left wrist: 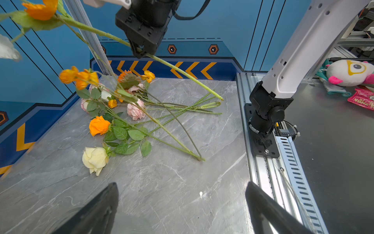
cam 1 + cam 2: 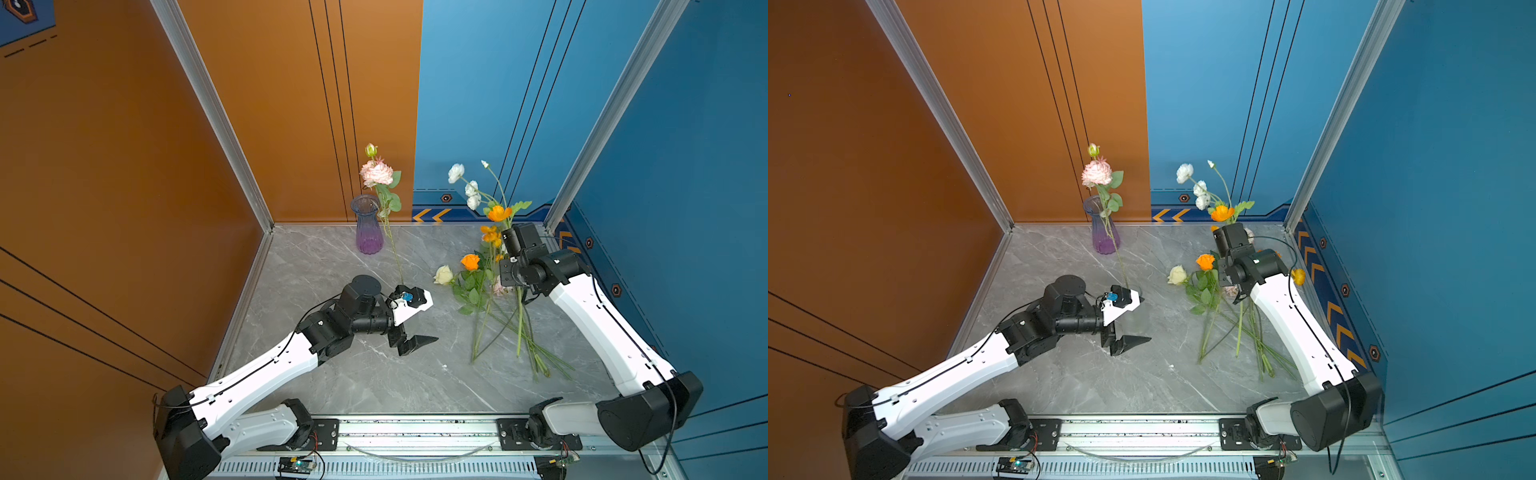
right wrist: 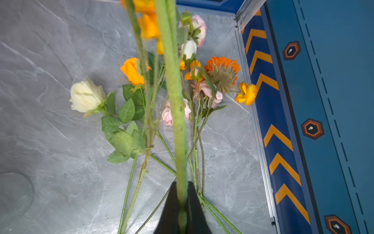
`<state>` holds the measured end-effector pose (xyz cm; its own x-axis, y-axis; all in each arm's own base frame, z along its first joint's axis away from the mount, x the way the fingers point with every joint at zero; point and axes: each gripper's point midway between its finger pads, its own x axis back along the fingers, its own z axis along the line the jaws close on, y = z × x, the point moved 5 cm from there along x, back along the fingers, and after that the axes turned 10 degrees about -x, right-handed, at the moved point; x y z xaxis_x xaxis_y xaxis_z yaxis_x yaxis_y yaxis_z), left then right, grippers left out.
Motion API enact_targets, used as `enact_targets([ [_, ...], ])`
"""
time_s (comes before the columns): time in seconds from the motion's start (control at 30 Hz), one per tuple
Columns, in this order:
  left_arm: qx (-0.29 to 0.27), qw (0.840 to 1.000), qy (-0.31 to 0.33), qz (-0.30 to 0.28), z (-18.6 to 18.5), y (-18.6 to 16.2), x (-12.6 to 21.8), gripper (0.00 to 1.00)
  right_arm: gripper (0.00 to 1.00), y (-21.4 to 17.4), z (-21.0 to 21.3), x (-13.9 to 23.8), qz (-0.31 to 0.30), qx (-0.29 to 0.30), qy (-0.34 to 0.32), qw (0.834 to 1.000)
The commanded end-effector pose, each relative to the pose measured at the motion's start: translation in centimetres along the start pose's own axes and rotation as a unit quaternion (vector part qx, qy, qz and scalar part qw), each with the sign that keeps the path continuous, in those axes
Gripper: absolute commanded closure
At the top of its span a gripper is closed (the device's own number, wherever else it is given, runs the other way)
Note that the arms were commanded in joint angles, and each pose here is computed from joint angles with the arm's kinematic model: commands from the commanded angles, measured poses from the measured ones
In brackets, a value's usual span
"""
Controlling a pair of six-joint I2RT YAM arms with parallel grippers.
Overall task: Arrange the flowers into the vase
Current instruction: 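Lift the white ranunculus stem high and carry it toward the clear vase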
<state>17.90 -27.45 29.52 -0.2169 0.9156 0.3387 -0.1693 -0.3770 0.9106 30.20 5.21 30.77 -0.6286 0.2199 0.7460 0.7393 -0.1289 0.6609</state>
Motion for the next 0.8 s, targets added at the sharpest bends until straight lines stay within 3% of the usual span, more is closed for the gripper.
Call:
enact_targets([
  [0.0, -0.008, 1.0, -0.008, -0.009, -0.5, 0.4, 0.3, 0.02, 0.97, 0.6, -0.6, 2.4, -0.016, -0.004, 0.022, 1.0],
  [0.33, -0.003, 1.0, -0.009, 0.008, -0.4, -0.6, -0.6, 0.02, 0.97, 1.1, -1.2, 6.3, -0.058, -0.017, 0.079, 0.995],
  [0.43, -0.007, 1.0, -0.004, 0.006, -0.3, -0.4, -0.4, 0.02, 0.98, 1.0, 0.1, 6.7, -0.068, -0.021, 0.137, 0.988],
  [0.63, -0.043, 0.999, 0.018, -0.009, -0.2, 0.2, 1.4, 0.02, 1.0, 1.6, 3.3, 9.2, -0.178, -0.062, 0.283, 0.941],
  [0.77, -0.061, 0.997, 0.01, -0.036, -0.5, 1.2, 3.3, 0.02, 0.99, 2.5, 4.3, 11.0, -0.255, -0.091, 0.324, 0.907],
])
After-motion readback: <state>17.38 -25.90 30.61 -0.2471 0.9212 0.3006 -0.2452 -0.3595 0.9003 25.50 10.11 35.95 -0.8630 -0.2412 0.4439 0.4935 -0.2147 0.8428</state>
